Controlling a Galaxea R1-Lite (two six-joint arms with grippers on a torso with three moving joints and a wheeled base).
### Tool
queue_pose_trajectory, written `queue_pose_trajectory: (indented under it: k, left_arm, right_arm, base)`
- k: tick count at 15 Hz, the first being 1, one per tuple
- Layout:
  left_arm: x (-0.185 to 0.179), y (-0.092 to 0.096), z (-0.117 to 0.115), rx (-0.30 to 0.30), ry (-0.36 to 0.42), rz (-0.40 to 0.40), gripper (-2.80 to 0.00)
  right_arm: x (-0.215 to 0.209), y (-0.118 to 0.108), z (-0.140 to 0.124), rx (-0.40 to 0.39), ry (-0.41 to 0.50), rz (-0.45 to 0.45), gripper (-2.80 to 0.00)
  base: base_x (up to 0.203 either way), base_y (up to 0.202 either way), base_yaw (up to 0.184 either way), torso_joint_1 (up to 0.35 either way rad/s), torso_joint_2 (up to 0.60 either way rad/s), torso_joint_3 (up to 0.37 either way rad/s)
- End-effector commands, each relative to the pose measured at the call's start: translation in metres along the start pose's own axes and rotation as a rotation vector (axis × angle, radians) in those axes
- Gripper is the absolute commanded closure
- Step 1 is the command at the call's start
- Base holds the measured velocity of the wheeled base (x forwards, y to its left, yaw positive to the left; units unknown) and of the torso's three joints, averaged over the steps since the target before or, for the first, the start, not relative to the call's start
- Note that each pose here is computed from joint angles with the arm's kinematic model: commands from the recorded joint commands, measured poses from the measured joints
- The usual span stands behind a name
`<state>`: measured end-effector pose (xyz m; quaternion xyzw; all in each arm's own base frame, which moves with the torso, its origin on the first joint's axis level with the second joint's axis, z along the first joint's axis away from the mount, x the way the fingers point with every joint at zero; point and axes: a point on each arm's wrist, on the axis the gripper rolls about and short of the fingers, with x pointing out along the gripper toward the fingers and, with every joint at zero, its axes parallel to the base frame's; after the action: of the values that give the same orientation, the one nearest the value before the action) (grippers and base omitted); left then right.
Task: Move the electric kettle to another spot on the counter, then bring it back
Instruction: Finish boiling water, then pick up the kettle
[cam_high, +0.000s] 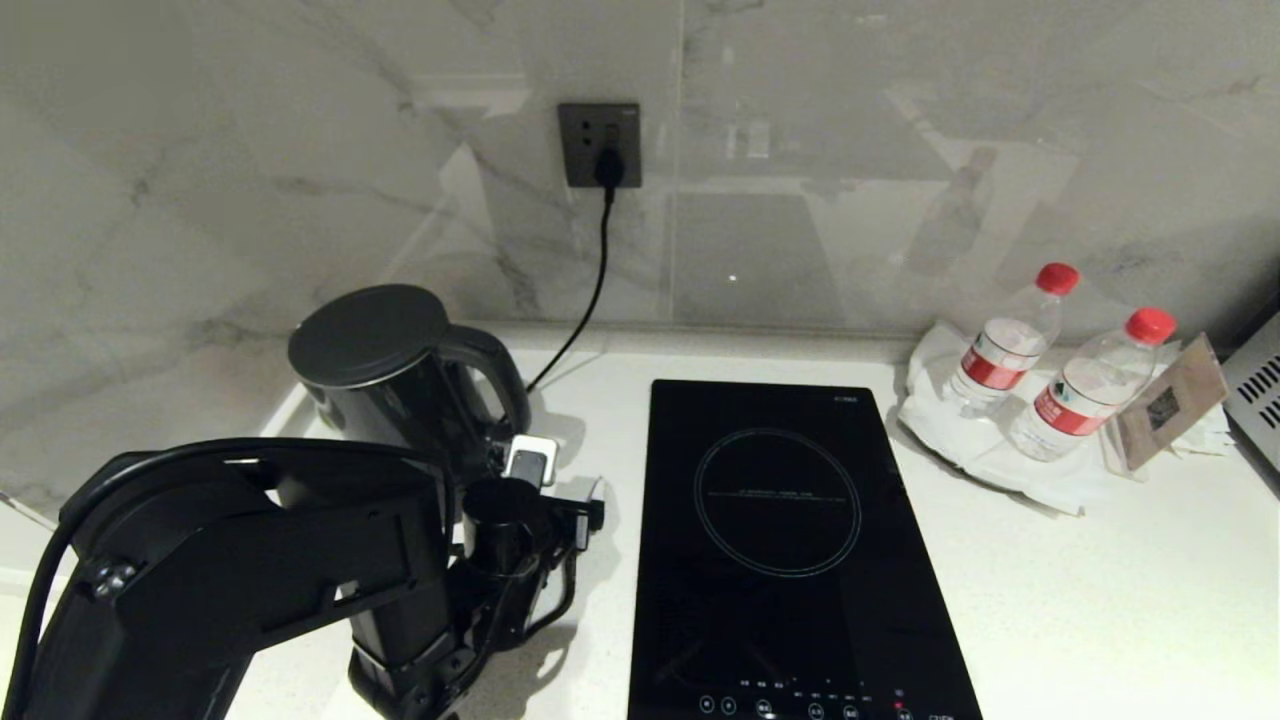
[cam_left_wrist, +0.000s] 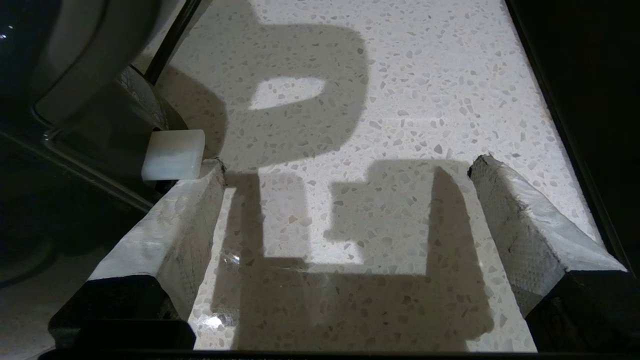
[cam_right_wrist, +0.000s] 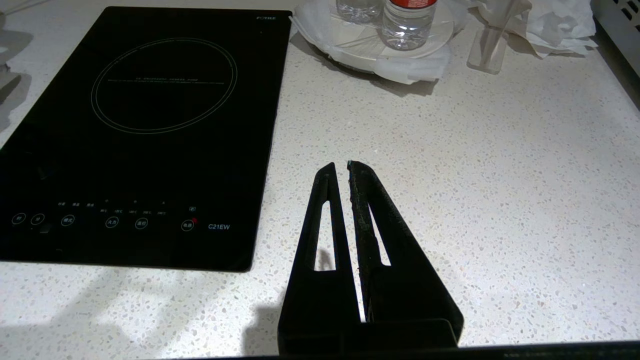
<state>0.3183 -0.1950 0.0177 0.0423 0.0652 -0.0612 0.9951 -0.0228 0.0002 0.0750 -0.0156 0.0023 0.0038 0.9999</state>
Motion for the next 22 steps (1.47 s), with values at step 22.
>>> queue_pose_trajectory:
  k: [22]
  left_arm:
    - [-0.081, 0.018, 0.049, -0.043, -0.050, -0.058, -2.80]
  right_arm:
    - [0.000, 0.000, 0.000, -0.002, 0.000, 0.002, 0.00]
  base:
    - [0.000, 0.000, 0.000, 0.000, 0.00, 0.000]
